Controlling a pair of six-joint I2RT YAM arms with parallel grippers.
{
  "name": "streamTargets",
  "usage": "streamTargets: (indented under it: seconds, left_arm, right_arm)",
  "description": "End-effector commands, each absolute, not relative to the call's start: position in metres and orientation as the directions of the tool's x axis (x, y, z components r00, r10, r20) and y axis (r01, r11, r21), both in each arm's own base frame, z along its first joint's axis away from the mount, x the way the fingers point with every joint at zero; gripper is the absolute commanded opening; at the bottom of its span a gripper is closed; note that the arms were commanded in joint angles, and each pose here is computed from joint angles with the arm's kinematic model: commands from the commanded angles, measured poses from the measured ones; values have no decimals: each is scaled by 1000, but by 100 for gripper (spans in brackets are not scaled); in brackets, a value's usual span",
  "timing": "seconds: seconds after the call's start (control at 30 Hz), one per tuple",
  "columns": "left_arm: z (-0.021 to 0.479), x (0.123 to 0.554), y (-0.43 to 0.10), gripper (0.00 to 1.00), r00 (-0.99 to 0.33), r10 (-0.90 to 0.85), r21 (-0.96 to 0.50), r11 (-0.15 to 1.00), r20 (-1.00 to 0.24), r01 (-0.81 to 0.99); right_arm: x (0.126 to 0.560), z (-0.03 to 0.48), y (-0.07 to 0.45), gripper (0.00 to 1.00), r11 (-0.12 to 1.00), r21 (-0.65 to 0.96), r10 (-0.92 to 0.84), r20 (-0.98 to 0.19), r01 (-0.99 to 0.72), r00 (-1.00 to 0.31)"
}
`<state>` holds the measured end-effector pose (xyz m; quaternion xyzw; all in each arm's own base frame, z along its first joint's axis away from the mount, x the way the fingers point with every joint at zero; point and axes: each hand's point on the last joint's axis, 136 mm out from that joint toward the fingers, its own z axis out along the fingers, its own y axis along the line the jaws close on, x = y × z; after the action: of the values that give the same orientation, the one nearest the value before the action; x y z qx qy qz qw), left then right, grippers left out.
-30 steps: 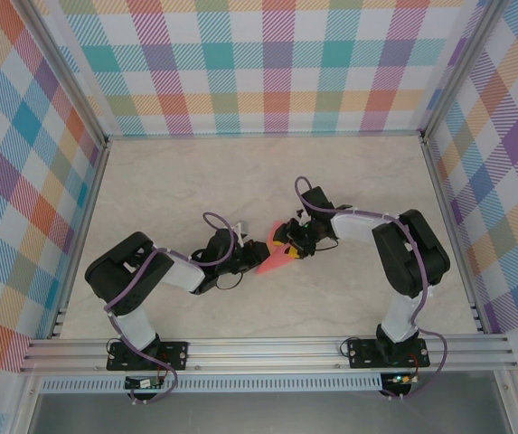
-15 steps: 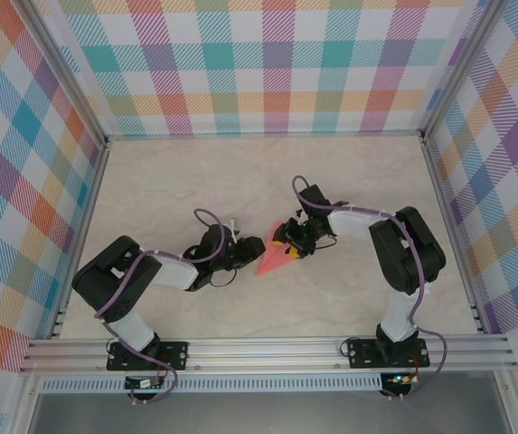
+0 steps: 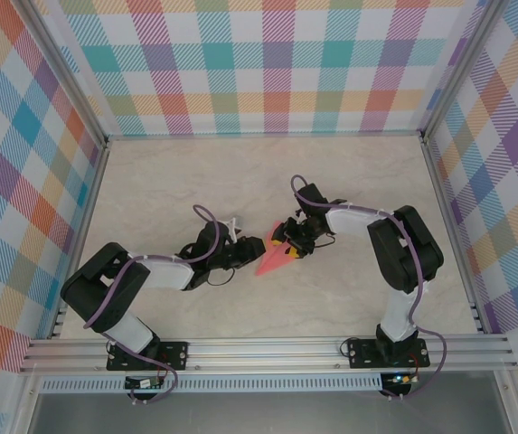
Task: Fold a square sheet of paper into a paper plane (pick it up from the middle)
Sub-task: Fourth fold the wing at the center of the table.
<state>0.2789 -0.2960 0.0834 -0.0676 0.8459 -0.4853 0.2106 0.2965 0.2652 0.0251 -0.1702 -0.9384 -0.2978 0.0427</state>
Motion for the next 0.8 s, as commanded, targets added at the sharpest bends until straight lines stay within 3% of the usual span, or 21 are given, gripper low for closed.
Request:
streamTargets:
  seconds: [0.0,0.43,0.77]
  left_arm:
    - [88,281,-307,22,-915,-270,-851,509,-299,128]
    - [47,286,-306,5,-937,-240,-785,617,-254,55]
    - [31,288,-304,2,-941,-232,-758,651,-247,38]
  right_arm:
    - [278,-8,242,53,820,393,350,230,416,-908]
    - [275,-11,238,49,825,362,366,241,433,-899]
    - [273,-16,236,46,830,337,373,258,445,-891]
